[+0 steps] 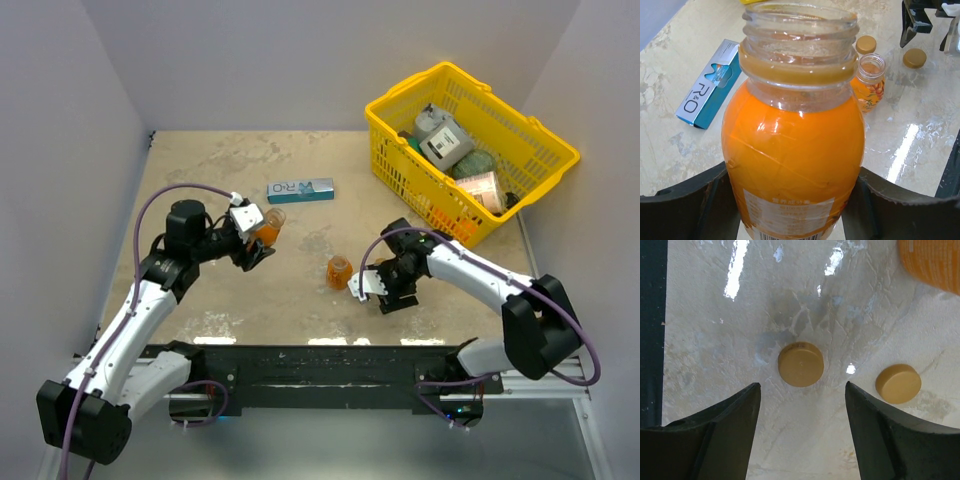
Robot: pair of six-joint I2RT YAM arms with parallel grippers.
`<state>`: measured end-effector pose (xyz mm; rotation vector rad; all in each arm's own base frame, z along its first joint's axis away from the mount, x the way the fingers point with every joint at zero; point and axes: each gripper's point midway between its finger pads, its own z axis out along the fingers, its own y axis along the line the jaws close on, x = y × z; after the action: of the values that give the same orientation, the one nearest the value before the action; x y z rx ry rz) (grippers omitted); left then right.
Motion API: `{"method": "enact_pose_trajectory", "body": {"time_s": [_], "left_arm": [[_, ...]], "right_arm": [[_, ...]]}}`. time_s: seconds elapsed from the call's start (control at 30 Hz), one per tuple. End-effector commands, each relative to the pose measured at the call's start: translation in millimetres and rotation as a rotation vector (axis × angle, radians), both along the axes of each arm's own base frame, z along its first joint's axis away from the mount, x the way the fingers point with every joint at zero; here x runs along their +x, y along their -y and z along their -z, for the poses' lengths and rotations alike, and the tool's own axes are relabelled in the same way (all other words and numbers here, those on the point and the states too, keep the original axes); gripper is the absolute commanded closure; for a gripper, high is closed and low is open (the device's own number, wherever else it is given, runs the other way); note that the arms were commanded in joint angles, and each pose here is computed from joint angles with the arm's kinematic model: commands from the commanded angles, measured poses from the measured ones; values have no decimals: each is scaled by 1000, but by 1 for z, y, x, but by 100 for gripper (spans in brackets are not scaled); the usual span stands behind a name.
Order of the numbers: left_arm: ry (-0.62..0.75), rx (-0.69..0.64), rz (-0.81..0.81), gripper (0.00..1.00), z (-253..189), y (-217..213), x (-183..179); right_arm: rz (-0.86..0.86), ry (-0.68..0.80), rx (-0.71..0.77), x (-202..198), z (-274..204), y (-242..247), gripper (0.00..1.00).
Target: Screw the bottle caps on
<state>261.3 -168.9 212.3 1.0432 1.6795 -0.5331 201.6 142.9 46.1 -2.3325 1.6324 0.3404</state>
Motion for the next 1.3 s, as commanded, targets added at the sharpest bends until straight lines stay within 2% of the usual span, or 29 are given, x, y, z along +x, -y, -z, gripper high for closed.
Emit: {"method": "enact_pose_trajectory", "body": {"time_s": [0.0,0.37,0.67,0.93,1.27], "left_arm": [[35,-12,-13,100,-8,-2,8],[32,-13,-18,100,-7,-2,11],[29,-14,-22,100,-6,-3,12],[21,-17,-18,100,-4,-3,12],[19,-22,-18,100,-5,-2,13]], "right_arm": [[-61,20,14,3,3,-9,28],[-59,4,-14,5,20,-10,30],[-62,-6,-41,2,29,-5,39],[-100,51,-37,4,27,-1,44],[-180,97,-44,7,27,-1,44]]}}
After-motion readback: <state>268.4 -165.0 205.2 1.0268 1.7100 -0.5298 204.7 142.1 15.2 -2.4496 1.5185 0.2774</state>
